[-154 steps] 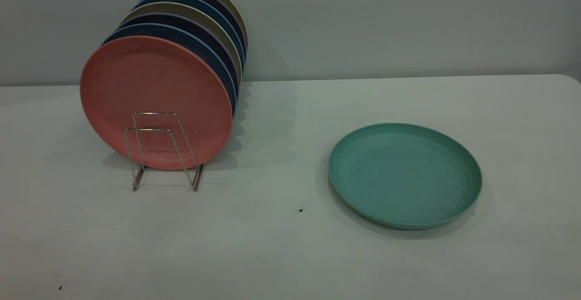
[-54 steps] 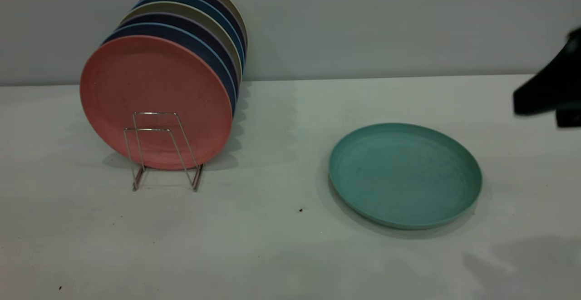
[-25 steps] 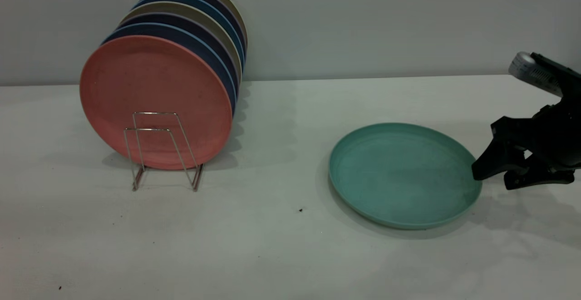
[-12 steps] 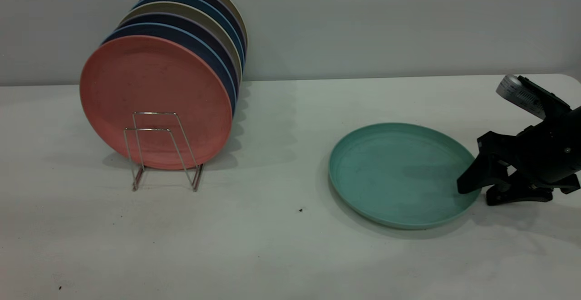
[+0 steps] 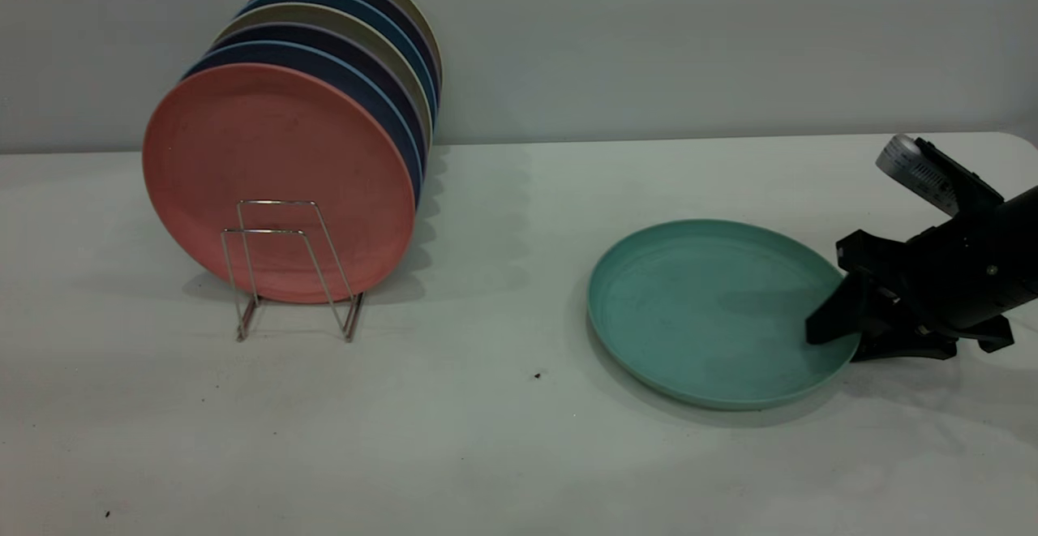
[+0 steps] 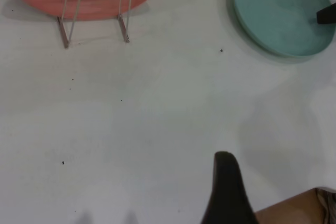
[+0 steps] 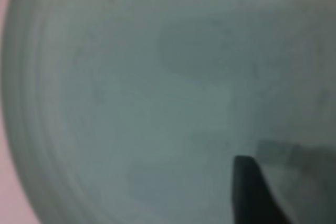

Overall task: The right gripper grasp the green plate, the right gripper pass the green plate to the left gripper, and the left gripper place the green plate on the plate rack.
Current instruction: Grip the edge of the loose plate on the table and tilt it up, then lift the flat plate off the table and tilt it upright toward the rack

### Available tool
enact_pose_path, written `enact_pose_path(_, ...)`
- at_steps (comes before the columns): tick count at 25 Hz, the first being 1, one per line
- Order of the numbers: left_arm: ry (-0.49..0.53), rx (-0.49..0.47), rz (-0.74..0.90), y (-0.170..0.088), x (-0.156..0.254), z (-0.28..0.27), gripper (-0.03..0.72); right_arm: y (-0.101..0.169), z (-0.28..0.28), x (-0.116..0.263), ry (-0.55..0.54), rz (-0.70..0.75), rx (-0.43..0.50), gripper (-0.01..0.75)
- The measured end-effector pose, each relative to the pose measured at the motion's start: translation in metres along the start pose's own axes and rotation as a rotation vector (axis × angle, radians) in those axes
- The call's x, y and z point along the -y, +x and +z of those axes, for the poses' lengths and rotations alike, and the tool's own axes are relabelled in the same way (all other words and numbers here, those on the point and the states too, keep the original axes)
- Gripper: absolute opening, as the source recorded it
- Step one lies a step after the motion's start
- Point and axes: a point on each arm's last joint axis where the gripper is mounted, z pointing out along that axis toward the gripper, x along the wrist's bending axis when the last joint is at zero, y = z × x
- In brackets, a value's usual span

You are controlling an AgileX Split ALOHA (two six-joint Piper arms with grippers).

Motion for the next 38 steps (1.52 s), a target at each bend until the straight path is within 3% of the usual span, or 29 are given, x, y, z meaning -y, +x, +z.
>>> enact_pose_path(4,0.000,0.000,0.001,0.000,0.000,0.000,0.541,-0.004,0.000,-0.001,-0.014,0.016,0.040,0.074)
enact_pose_path(6,0.000,0.000,-0.002,0.000,0.000,0.000,0.541,-0.005,0.000,-0.002,-0.022,0.027,0.049,0.026)
enact_pose_path(13,0.014,0.008,-0.007,-0.001,0.001,0.000,0.541,-0.004,-0.003,-0.003,-0.014,-0.014,0.061,0.017)
enact_pose_path(19,0.103,0.065,-0.035,0.000,0.000,0.015,0.543,0.005,-0.016,-0.010,-0.023,-0.090,0.057,0.013)
enact_pose_path(24,0.162,0.128,-0.041,0.008,-0.010,0.046,0.543,0.011,-0.015,-0.007,0.003,-0.109,-0.004,0.013)
enact_pose_path(31,0.160,0.235,-0.080,0.017,-0.021,0.090,0.543,0.032,-0.009,0.000,0.050,-0.150,-0.101,0.013)
enact_pose_path(38,0.161,0.283,-0.138,0.026,-0.021,0.123,0.543,0.051,-0.006,0.006,0.081,-0.174,-0.215,0.013)
